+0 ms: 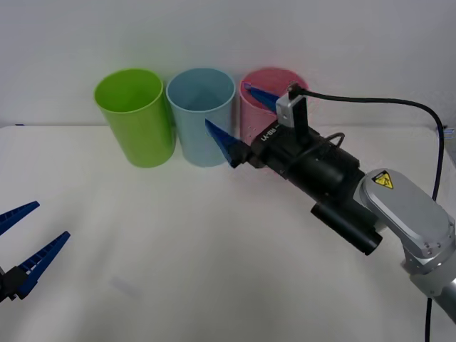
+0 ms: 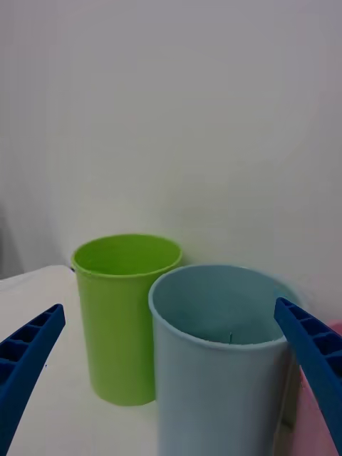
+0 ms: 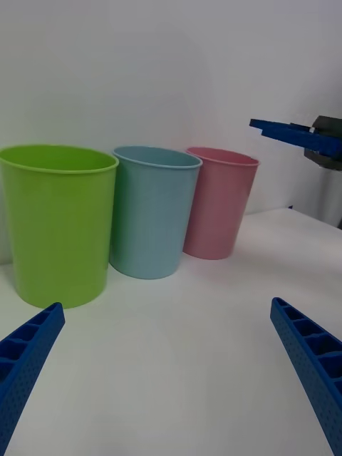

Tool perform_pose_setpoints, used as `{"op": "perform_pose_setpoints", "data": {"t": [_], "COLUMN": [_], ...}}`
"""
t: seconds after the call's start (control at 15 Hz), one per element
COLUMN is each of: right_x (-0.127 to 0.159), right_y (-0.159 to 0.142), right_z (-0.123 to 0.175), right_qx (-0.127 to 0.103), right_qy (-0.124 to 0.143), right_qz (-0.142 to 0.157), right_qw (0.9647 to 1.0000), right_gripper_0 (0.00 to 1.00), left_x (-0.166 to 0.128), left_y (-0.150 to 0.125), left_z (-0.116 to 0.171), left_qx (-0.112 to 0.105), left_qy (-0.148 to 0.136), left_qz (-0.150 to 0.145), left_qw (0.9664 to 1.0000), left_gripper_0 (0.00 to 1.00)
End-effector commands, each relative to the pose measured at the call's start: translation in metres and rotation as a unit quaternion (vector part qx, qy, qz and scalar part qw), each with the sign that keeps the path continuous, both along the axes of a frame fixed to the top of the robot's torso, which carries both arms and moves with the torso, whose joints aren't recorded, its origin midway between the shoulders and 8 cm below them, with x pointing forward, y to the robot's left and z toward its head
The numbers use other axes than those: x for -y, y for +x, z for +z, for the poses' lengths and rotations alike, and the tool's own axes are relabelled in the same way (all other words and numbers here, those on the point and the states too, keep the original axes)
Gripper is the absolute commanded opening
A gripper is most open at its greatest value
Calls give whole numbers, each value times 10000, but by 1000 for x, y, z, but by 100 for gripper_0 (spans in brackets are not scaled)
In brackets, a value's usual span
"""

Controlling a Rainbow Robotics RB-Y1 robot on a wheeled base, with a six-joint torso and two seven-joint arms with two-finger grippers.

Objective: Grasp the object on the table and drop it into the matching bin: aluminum can to the light blue bin, PET bottle to the pink bin.

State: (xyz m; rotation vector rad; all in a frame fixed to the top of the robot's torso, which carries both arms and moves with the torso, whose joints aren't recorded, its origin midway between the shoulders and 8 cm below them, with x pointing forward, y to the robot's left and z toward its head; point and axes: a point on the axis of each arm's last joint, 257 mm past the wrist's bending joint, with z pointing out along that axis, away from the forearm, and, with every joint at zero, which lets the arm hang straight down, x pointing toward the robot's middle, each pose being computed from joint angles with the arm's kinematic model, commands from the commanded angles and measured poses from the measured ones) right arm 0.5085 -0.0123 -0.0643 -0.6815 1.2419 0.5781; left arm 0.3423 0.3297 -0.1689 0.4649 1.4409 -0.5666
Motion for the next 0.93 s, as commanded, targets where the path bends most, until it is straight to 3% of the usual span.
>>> {"op": "perform_pose_setpoints", "data": {"t": [0.07,0.27,0.53,0.93], "right_x": [19,42,86,144], "right_y": [-14,-25,-42,-78], "right_z": [-11,-22,-48,-77], "right_qx": [-48,-84,-243,-412], "right_qy": [-145,-275,-403,-301], "right_qz": [165,334,332,206], "right_qw": [9997,9990,9983,9985], "right_gripper_0": [100,100,100,100], "left_x": [0,0,0,0], "left_y": [0,0,0,0], "left_z": [0,0,0,0], "left_qx": [0,0,0,0], "left_qy": [0,0,0,0], "left_qz": [0,0,0,0], "left_qw": [10000,10000,10000,10000], "left_gripper_0": [100,100,100,100]}}
